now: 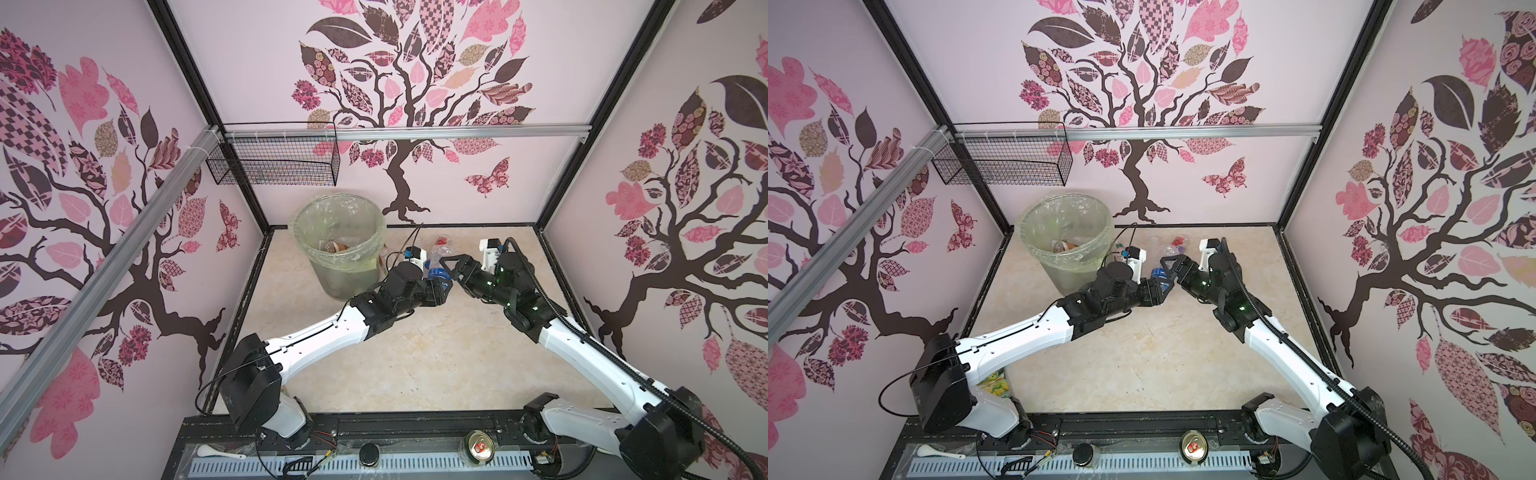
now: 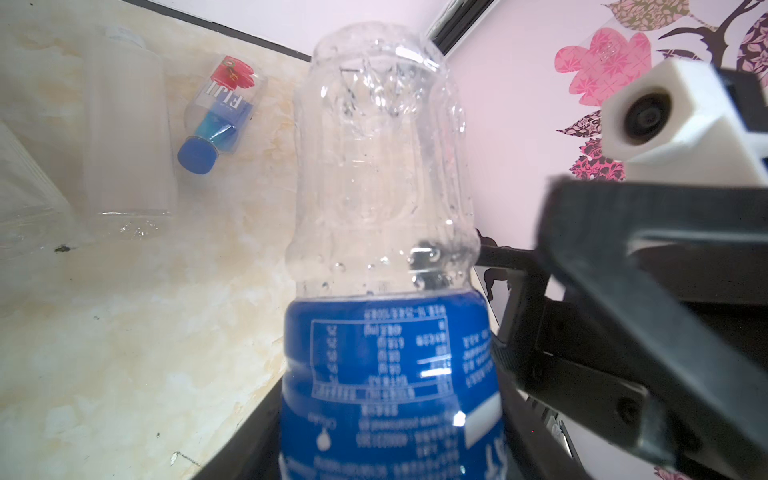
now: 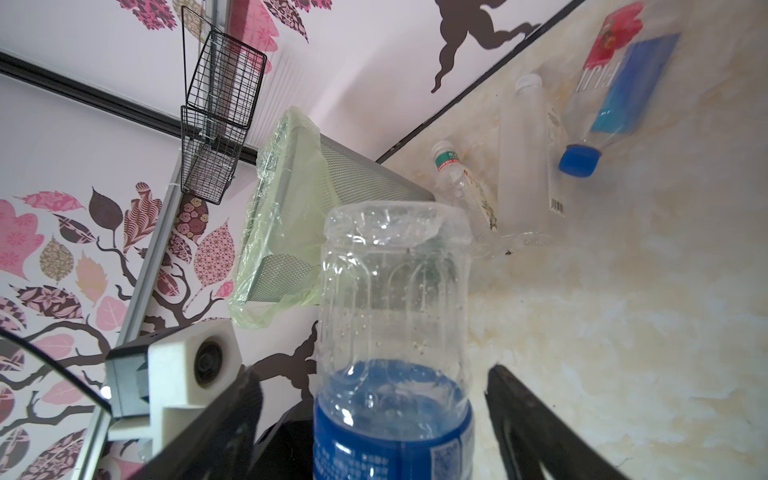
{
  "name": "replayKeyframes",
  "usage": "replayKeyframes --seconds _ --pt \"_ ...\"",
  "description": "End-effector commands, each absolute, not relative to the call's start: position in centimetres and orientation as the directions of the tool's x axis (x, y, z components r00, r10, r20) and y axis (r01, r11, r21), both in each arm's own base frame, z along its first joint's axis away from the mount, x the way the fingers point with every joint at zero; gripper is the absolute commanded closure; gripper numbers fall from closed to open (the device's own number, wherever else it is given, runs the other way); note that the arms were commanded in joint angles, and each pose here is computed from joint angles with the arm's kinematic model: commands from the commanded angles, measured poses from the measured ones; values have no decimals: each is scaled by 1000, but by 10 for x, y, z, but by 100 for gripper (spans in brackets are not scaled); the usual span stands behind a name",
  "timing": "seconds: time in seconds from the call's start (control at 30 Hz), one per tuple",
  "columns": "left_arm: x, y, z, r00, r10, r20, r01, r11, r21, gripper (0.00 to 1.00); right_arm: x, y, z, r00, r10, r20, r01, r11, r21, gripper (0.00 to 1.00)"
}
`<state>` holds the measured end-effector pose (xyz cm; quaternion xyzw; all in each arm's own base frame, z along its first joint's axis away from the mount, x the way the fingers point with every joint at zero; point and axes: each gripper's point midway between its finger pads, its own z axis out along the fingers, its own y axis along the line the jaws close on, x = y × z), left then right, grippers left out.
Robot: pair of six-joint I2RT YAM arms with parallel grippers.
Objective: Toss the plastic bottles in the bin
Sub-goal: 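Close left gripper on the blue label while right gripper releases the cap end, then raise the Pocari bottle over the bin with left gripper and open it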
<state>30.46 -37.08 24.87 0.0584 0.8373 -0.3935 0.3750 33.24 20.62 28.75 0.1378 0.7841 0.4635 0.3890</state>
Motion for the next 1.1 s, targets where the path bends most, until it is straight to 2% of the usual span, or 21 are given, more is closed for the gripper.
replayKeyframes --seconds 0.0,0.17,0.33,0.53,0.67,0.83,1.0,1.07 --pt "302 -354 253 -683 -185 -707 402 713 -575 48 329 194 322 -585 591 -556 -196 562 804 0" --pt "304 -326 268 -636 -162 -755 398 769 -500 48 330 181 329 -562 600 -569 -199 570 797 0" --pt "314 -280 308 -549 -159 -821 370 835 -409 48 327 177 339 -544 574 -612 -228 600 766 0" --pt "336 -207 389 -341 -141 -929 270 932 -241 46 320 196 377 -521 492 -698 -369 607 703 0" --pt "346 -168 450 -231 -154 -961 212 956 -204 45 311 215 420 -470 408 -783 -479 627 614 0" --pt "349 -126 518 -86 -139 -987 143 978 -150 45 296 230 450 -398 328 -857 -555 658 509 0" --pt "330 -94 586 95 -136 -986 81 988 -129 45 291 227 446 -393 332 -858 -558 655 509 0" --pt "326 -87 597 134 -149 -980 65 988 -141 45 293 228 436 -406 328 -853 -546 661 515 0"
